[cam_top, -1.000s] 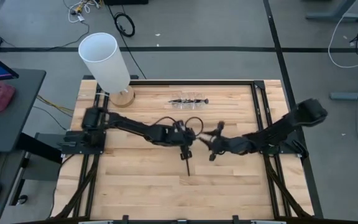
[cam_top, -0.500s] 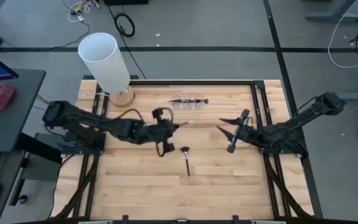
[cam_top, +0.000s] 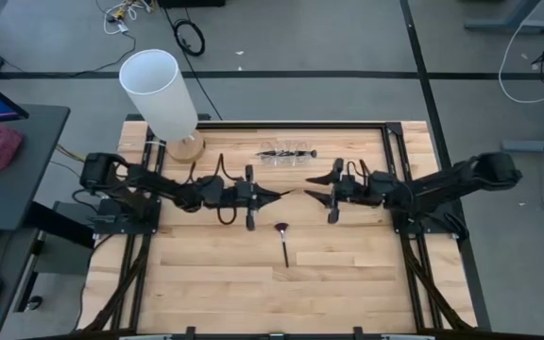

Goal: Pick & Place Makeup Supplies
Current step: Put the makeup brush into the transparent organizer

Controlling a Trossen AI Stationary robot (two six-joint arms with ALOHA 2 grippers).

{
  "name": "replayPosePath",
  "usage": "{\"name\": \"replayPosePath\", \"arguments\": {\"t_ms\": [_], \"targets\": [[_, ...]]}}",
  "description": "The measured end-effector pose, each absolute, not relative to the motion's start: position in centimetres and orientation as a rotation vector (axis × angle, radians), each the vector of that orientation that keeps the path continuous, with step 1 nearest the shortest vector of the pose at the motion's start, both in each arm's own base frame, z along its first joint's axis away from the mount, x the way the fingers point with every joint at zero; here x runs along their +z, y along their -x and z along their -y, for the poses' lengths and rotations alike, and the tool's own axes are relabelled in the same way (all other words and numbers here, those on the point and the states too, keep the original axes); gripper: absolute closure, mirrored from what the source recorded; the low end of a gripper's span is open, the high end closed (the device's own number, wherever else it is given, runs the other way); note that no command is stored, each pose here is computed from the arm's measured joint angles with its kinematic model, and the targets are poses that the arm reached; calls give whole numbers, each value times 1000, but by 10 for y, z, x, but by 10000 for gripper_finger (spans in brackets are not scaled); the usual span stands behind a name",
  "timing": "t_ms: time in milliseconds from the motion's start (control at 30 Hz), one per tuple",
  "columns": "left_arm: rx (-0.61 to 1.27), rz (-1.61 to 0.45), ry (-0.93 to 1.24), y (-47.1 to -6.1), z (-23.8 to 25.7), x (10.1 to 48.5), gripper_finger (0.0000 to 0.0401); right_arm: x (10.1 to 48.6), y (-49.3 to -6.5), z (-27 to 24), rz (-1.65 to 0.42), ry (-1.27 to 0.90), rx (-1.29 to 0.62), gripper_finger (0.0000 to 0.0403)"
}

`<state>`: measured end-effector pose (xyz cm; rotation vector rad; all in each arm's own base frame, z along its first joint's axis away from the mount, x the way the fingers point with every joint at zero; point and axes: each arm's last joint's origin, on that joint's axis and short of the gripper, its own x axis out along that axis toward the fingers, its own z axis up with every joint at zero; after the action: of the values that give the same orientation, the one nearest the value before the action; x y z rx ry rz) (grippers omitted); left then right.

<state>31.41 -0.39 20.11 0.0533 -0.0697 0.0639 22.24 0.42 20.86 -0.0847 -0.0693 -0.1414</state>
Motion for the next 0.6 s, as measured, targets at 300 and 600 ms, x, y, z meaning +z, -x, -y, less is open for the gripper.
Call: {"name": "replayPosePath", "arguments": {"t_ms": [300, 600], "targets": [[66, 66, -56, -316, 3, 197, 384, 202, -237, 5, 168, 38, 35, 248], [73, 53, -59, -316, 2, 196, 383, 214, -259, 4, 206, 35, 107, 248]]}}
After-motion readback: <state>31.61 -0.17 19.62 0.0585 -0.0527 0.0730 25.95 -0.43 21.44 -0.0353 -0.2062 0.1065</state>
